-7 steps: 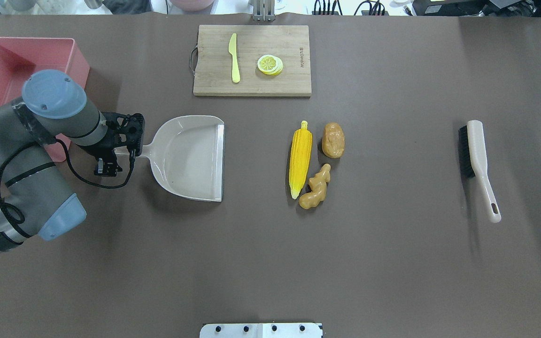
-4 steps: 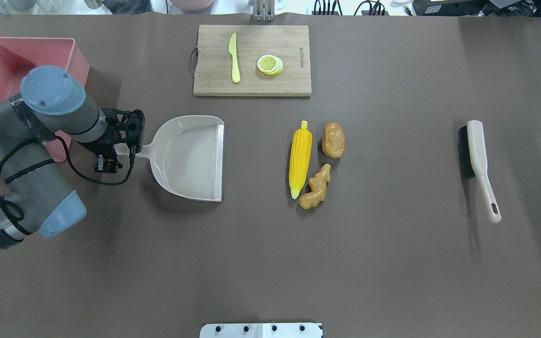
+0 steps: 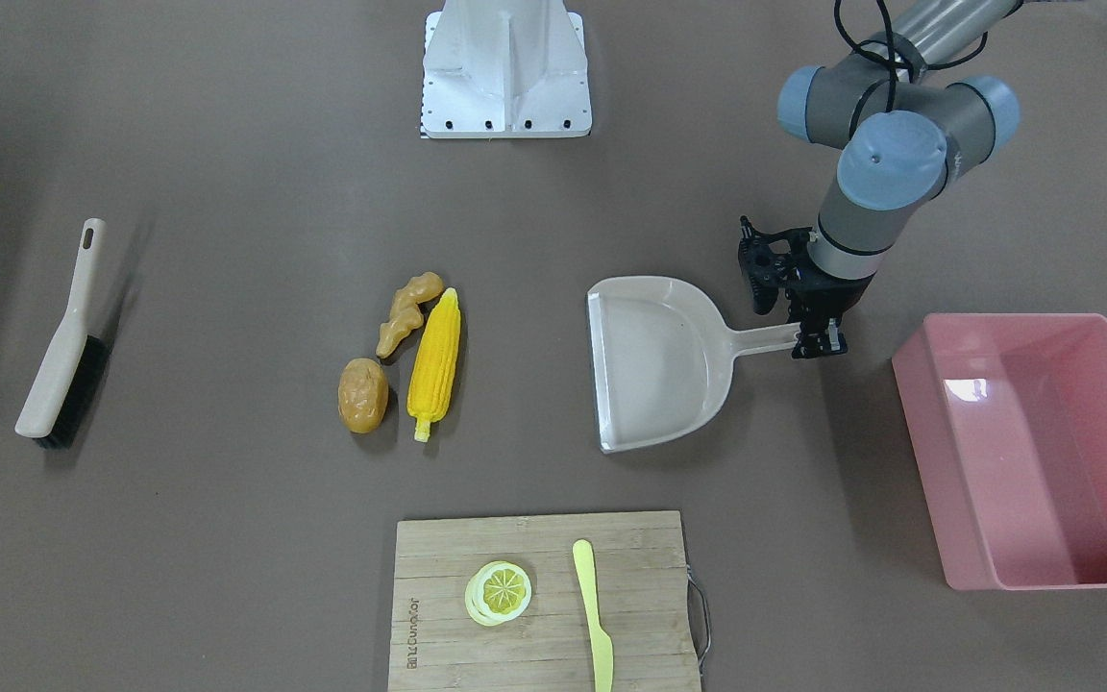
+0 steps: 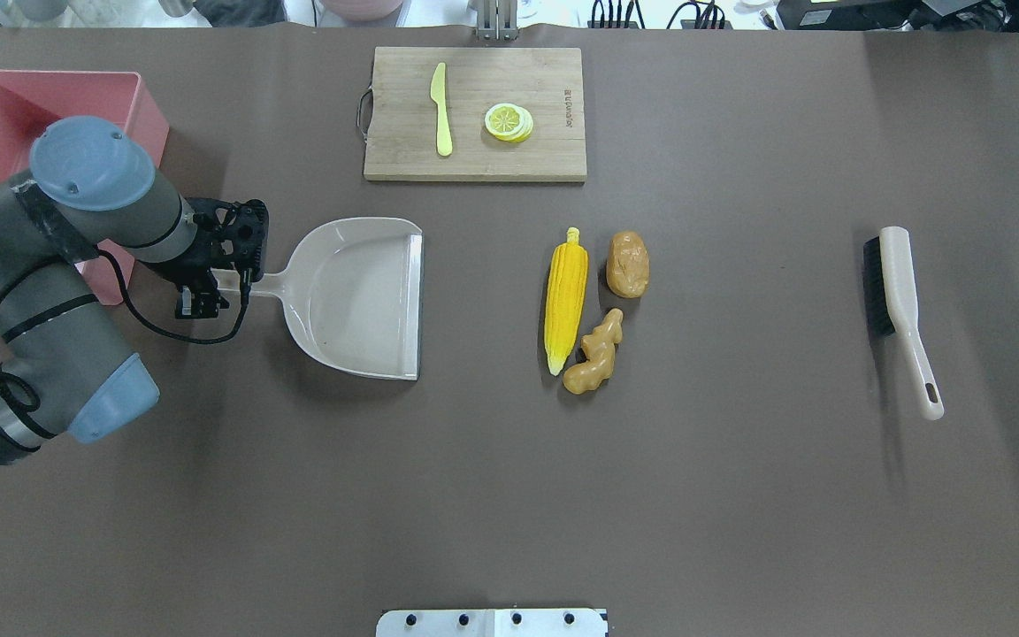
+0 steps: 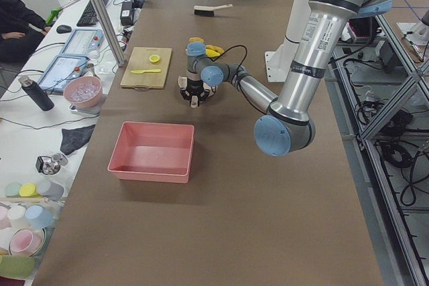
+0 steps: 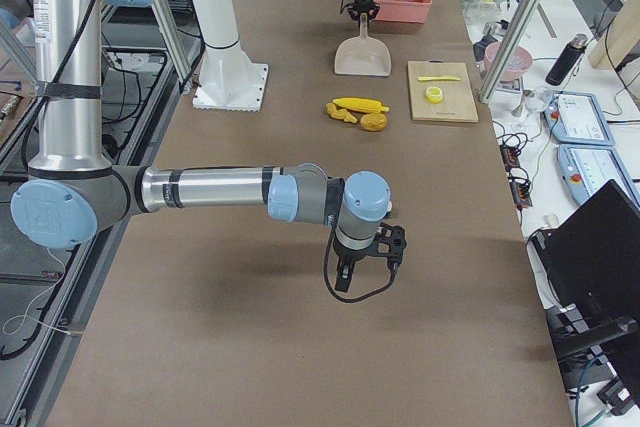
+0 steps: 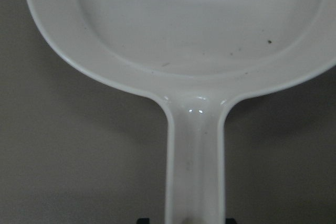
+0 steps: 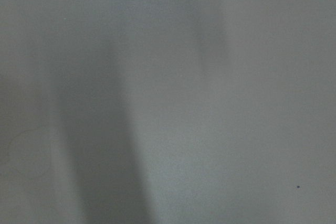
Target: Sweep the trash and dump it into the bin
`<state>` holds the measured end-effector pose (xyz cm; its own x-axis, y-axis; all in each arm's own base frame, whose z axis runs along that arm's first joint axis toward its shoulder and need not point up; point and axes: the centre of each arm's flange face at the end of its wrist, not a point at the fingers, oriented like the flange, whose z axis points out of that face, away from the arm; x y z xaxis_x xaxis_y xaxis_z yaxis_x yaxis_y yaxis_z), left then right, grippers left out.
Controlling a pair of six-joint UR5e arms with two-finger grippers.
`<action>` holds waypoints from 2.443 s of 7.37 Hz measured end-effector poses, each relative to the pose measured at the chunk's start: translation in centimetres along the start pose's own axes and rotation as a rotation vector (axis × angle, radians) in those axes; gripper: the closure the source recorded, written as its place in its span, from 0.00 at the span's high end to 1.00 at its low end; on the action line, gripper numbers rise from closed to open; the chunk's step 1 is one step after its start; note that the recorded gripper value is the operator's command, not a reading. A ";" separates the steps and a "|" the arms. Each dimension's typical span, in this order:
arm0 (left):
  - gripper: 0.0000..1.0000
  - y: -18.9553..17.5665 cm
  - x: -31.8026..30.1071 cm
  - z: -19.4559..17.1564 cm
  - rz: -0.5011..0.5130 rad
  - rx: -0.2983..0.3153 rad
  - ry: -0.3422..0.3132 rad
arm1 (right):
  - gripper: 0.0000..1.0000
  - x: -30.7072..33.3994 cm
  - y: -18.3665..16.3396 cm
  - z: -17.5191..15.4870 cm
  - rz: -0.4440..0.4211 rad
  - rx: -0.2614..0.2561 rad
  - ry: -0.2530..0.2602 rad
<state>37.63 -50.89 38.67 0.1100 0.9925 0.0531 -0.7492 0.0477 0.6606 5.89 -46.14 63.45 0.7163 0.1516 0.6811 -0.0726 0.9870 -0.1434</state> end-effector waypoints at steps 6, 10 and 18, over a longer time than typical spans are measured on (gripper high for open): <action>0.00 0.3 -0.5 -2.8 -0.012 0.035 -0.033 | 1.00 -1.4 -0.2 -0.9 -0.004 -0.004 -0.042; 0.00 0.1 -0.6 -3.8 -0.016 0.047 -0.050 | 1.00 -8.7 0.3 -3.7 -0.049 0.023 -0.127; 0.00 -0.5 -0.9 -4.2 -0.037 0.053 -0.053 | 1.00 -24.0 0.6 4.3 -0.156 -0.034 -0.053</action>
<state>35.18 -51.34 35.18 0.1728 0.9827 0.0663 -0.7084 0.0773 0.7015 -14.28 -48.94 50.10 0.6795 0.0001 0.7337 0.0612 0.9965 -0.0569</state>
